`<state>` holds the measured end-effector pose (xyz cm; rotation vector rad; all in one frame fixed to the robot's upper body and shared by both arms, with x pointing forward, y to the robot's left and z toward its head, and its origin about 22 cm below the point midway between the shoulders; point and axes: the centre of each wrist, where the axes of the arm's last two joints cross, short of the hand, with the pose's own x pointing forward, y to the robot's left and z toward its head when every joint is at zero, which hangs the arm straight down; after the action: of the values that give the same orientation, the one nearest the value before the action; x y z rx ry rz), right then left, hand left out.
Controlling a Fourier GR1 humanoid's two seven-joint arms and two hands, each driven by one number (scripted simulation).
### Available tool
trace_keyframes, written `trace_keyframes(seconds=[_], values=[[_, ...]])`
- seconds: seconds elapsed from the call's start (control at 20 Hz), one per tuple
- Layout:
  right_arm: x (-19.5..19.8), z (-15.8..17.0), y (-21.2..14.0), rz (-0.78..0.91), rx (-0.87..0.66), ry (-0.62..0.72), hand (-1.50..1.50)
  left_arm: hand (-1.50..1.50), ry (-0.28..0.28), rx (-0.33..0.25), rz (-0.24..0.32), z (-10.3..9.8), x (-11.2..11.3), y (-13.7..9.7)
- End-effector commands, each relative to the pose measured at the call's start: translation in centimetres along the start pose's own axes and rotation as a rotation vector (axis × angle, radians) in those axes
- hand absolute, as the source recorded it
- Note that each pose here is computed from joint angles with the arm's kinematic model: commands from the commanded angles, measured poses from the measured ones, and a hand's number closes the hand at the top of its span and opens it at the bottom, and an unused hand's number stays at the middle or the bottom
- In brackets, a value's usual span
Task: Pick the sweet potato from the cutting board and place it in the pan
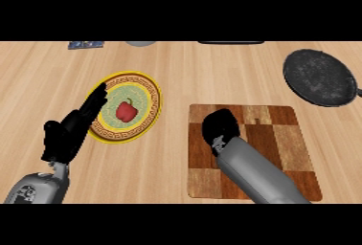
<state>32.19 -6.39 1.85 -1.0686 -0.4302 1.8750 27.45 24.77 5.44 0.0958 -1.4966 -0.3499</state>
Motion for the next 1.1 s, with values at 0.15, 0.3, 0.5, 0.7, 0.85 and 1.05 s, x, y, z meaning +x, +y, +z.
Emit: trace_keyframes(seconds=[0.15,0.3,0.5,0.7,0.85,1.05], values=[[-1.3,2.9,-1.7,-0.272,-0.244,-0.018,1.5,0.0,0.019,0.008,0.032,0.7,-1.2,-0.3],[-4.5,2.9,-1.3,-0.623,-0.368,0.046,1.5,0.0,0.016,0.056,0.005,0.7,-0.7,1.3],[-8.1,5.2,-3.2,-0.781,-0.672,0.107,1.5,0.0,0.013,0.05,-0.001,0.7,-0.7,0.9],[-9.8,7.7,-2.3,-0.822,-0.842,0.147,1.5,0.0,0.015,0.032,-0.004,1.5,-1.3,0.3],[-10.7,8.6,0.4,-0.887,-0.87,0.173,1.5,0.0,0.005,0.017,0.01,0.5,-0.4,-0.2],[-12.2,6.8,1.8,-0.987,-0.886,0.247,1.5,0.0,0.007,0.001,0.002,1.6,0.2,0.1]])
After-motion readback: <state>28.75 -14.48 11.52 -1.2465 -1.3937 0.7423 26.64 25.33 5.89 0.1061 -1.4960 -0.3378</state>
